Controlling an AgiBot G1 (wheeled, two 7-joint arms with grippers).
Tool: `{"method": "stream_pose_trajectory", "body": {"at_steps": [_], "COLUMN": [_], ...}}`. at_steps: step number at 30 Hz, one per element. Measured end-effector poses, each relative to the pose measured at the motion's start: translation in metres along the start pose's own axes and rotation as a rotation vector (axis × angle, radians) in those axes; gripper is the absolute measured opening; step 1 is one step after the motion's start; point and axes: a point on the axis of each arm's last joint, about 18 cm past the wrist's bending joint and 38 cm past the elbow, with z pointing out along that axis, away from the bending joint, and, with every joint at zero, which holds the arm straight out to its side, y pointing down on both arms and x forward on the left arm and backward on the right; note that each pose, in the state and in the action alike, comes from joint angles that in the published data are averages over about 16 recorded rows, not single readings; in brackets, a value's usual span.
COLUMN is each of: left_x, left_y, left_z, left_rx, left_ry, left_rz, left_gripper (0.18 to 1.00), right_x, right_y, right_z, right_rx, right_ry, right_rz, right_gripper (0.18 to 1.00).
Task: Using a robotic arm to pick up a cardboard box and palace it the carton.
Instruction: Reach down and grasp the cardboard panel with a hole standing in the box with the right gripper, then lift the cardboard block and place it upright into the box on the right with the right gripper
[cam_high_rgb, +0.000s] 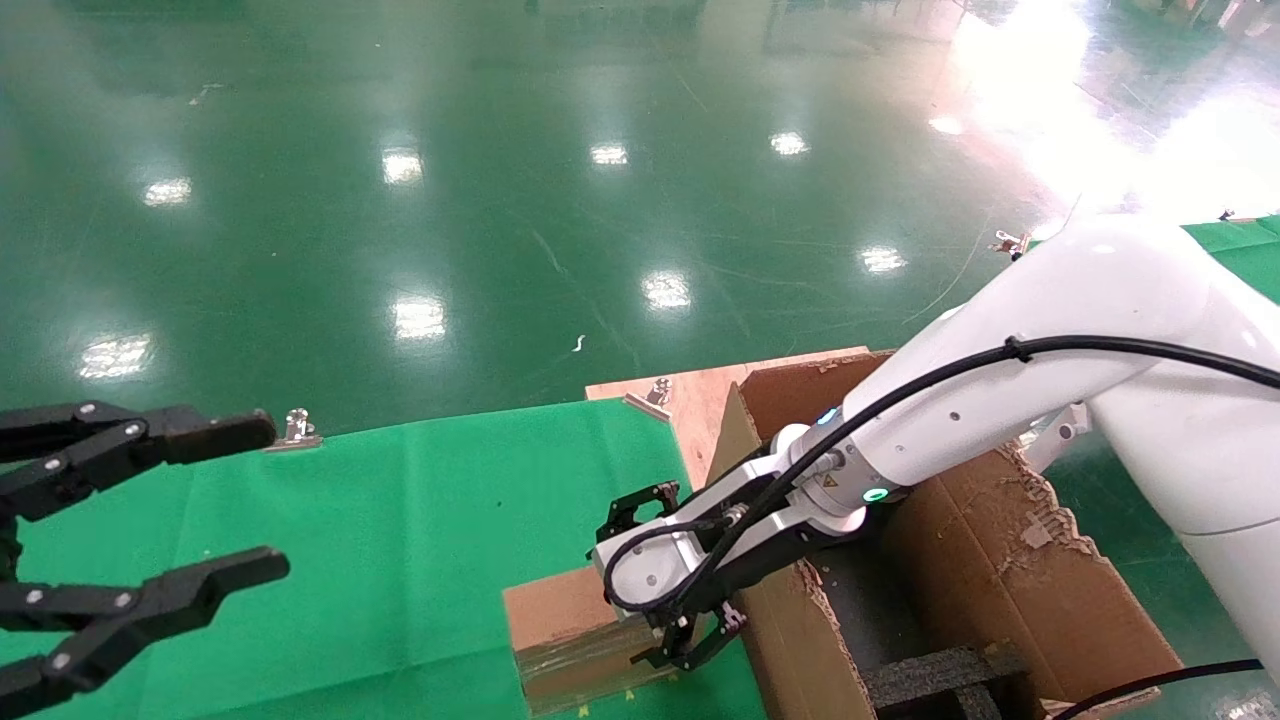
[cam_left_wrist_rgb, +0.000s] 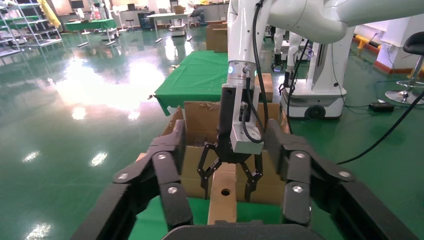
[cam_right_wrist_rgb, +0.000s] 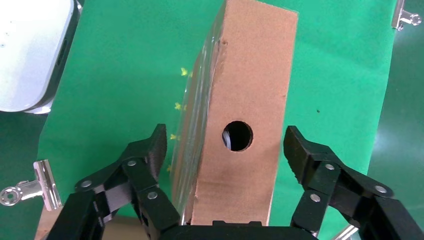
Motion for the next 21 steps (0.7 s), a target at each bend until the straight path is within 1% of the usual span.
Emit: {"method": "stream_pose_trajectory", "body": {"at_steps": [2, 6, 12, 16, 18, 21], "left_x": [0.0, 0.0, 0.0, 0.0, 0.0, 0.0], "left_y": [0.0, 0.0, 0.0, 0.0, 0.0, 0.0], "left_z": [0.0, 0.0, 0.0, 0.0, 0.0, 0.0], "left_rx": [0.0, 0.0, 0.0, 0.0, 0.0, 0.0], "left_ry": [0.0, 0.0, 0.0, 0.0, 0.0, 0.0], "left_rz": [0.0, 0.0, 0.0, 0.0, 0.0, 0.0], "left_gripper": [0.543, 0.642, 0.782, 0.852, 0.89, 0.921], "right_x": [0.0001, 0.0002, 0.0002, 0.0001, 0.0001, 0.0006], "right_y": [0.0, 0.0, 0.0, 0.0, 0.0, 0.0002], "right_z": [-0.0001, -0.0003, -0.0005, -0.0005, -0.0005, -0.0014], "right_rx": [0.0, 0.001, 0.001, 0.002, 0.002, 0.005], "right_ry": [0.001, 0.002, 0.003, 0.003, 0.003, 0.005], "right_rz": [0.0, 0.0, 0.0, 0.0, 0.0, 0.002], "right_gripper": [0.876, 0.817, 0.688, 0.598, 0.568, 0.521]}}
